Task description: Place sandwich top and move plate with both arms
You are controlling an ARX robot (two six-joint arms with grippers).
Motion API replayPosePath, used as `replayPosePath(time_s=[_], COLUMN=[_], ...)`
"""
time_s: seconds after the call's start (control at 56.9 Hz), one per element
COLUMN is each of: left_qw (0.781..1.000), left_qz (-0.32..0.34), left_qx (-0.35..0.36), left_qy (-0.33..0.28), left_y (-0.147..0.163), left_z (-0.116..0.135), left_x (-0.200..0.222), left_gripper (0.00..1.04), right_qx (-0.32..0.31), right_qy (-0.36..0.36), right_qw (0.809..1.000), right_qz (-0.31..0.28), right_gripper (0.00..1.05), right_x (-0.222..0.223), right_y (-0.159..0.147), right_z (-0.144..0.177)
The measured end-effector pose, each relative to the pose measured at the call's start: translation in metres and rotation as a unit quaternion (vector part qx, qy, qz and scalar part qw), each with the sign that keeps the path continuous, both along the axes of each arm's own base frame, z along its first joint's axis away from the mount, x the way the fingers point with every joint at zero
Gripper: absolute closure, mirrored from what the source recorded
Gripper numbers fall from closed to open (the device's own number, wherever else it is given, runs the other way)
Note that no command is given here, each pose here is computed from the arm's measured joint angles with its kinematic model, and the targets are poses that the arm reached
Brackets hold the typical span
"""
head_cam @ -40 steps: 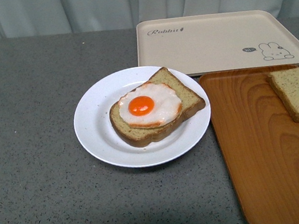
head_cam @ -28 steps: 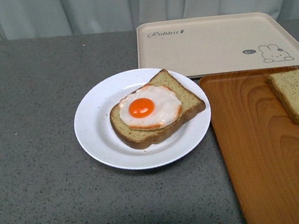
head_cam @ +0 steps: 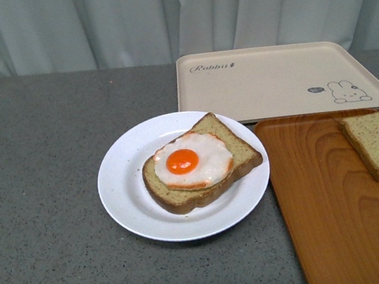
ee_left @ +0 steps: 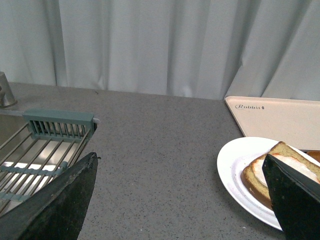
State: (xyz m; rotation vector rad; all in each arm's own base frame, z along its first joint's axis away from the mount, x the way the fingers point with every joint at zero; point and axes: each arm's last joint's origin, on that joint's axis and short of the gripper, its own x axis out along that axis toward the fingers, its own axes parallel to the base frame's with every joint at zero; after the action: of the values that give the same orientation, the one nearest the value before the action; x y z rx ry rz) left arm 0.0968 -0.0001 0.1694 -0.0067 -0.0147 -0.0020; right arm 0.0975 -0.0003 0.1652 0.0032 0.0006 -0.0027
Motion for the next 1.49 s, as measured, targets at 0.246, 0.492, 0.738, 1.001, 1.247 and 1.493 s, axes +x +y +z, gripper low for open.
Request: replayPosePath(time_s=[0.246,0.492,0.738,1.001,1.247,1.493], left_qw=[1.0,1.0,1.0,1.0,1.0,1.0], left_qz=[0.0,0.0,0.0,0.0,0.0,0.0], left_qx=[0.0,0.0,0.0,0.0,0.0,0.0], left_qy=[0.0,0.0,0.0,0.0,0.0,0.0], left_y=[0.0,0.0,0.0,0.0,0.0,0.0], left_z=[0.0,0.0,0.0,0.0,0.0,0.0], left_x=[0.0,0.0,0.0,0.0,0.0,0.0], left_gripper=[0.06,0.06,0.06,0.06,0.06,0.06], right_qx=[0.0,0.0,0.0,0.0,0.0,0.0], right_qy=[0.0,0.0,0.0,0.0,0.0,0.0], right_qw=[1.0,1.0,1.0,1.0,1.0,1.0], right_qz=[0.0,0.0,0.0,0.0,0.0,0.0], right_gripper=[0.09,0.09,0.09,0.09,0.09,0.09], right_x=[0.0,0.0,0.0,0.0,0.0,0.0], right_y=[0.0,0.0,0.0,0.0,0.0,0.0], right_z=[0.0,0.0,0.0,0.0,0.0,0.0])
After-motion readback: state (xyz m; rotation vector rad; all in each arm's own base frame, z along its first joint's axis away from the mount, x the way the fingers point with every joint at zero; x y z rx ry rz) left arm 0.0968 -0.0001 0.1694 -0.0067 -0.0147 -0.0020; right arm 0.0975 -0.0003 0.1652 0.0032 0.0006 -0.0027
